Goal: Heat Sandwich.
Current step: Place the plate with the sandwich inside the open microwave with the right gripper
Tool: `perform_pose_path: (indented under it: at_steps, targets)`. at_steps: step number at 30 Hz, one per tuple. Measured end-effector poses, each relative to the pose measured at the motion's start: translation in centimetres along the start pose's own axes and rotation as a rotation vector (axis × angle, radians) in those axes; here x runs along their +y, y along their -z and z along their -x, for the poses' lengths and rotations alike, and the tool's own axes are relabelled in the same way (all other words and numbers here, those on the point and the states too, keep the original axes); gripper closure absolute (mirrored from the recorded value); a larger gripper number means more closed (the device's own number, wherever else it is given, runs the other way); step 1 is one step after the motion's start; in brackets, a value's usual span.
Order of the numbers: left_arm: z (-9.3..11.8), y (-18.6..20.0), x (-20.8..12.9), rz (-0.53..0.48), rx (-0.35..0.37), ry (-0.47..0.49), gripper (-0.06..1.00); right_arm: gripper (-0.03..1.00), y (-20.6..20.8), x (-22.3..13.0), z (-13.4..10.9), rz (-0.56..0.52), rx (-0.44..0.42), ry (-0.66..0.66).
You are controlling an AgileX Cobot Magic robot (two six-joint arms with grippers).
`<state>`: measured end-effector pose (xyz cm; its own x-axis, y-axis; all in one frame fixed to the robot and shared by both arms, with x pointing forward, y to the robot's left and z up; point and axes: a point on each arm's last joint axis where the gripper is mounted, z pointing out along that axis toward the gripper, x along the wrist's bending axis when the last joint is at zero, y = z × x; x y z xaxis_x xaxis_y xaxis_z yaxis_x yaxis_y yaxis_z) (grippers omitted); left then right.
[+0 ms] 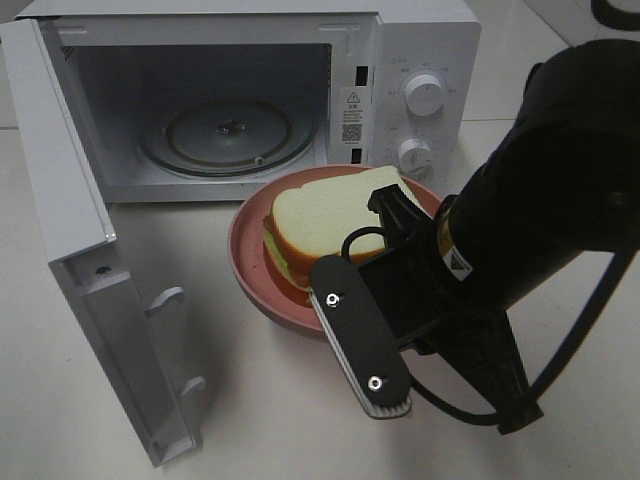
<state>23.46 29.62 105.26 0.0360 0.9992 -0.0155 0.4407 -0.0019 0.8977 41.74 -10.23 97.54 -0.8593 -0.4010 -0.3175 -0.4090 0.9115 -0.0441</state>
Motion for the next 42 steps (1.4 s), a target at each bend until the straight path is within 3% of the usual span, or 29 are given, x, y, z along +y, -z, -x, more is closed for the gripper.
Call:
perform_pose_path:
  at_steps: [5, 10, 16, 22, 29, 42]
  targets:
    - [0.0, 0.0, 0.0, 0.000, 0.000, 0.000, -0.05, 0.93, -0.2, -0.7, 0.3, 0.031, 0.011, 0.084]
    - [0.0, 0.0, 0.0, 0.000, 0.000, 0.000, -0.05, 0.93, -0.4, -1.4, 1.1, 0.043, -0.031, 0.165]
    - [0.0, 0.0, 0.0, 0.000, 0.000, 0.000, -0.05, 0.94, -1.4, -2.1, 1.3, 0.042, -0.002, 0.207]
    - [0.0, 0.0, 0.0, 0.000, 0.000, 0.000, -0.05, 0.94, -1.4, -2.1, 1.9, 0.064, -0.062, 0.274]
    - [0.0, 0.0, 0.0, 0.000, 0.000, 0.000, -0.05, 0.94, -1.9, -1.8, 2.3, 0.079, -0.060, 0.278]
    - [0.0, 0.0, 0.0, 0.000, 0.000, 0.000, -0.05, 0.94, -2.9, -0.5, 5.5, 0.090, -0.083, 0.267]
